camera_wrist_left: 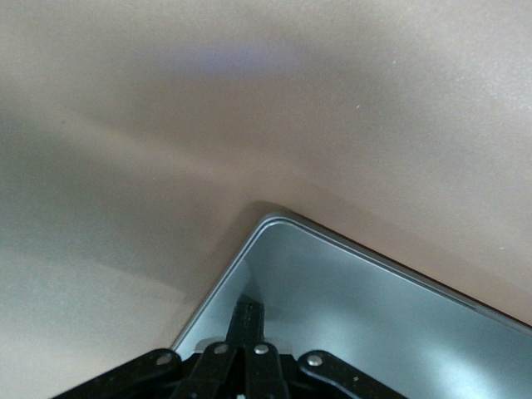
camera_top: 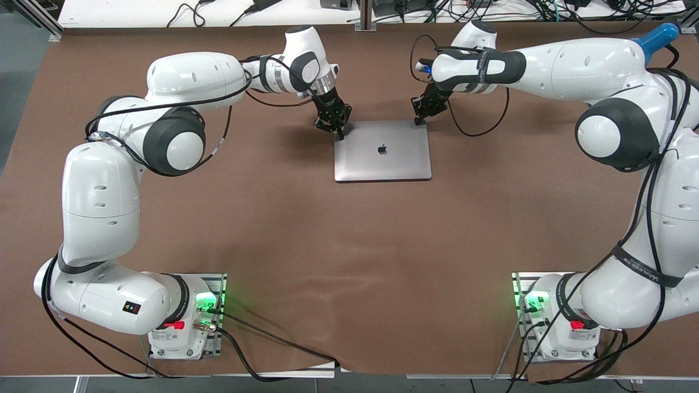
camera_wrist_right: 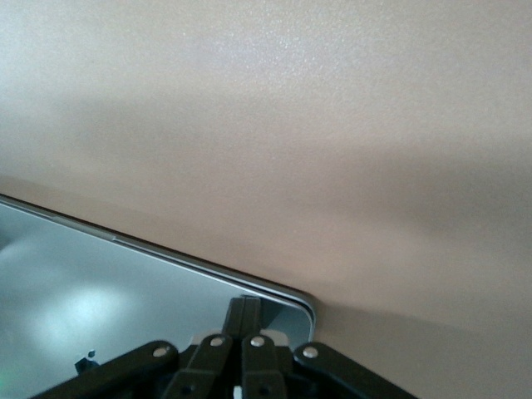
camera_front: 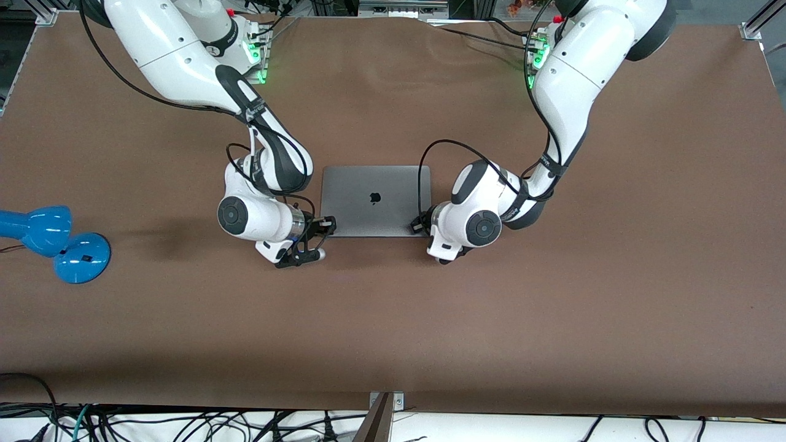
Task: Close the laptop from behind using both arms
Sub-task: 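Lift the left gripper and the right gripper off the closed lid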
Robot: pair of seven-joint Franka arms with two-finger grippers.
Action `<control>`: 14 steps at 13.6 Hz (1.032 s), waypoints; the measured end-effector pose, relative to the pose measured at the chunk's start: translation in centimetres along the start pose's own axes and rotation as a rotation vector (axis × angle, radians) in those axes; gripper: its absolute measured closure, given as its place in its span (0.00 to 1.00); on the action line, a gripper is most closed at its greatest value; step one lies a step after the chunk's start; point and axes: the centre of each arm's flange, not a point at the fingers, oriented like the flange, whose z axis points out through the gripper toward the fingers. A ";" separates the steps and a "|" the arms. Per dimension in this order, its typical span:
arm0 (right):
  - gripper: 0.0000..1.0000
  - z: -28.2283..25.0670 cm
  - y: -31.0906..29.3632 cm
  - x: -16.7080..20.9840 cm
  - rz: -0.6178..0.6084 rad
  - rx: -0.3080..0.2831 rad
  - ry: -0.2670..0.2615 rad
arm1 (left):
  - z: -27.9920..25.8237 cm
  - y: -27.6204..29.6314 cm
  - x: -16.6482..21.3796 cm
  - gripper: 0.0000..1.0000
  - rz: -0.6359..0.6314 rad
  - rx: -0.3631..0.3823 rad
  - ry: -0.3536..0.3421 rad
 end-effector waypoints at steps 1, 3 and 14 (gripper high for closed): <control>0.99 0.1 0.0 0.0 -0.002 0.000 0.000 | 0.0 0.0 0.0 0.99 0.001 0.000 0.001; 0.99 -0.3 -0.2 0.3 -0.004 0.003 0.008 | 0.0 0.0 0.0 0.99 0.001 0.001 0.001; 0.00 -18.1 -5.6 -2.7 -0.042 -0.148 -0.024 | -6.8 0.1 -1.6 0.29 0.102 0.084 0.112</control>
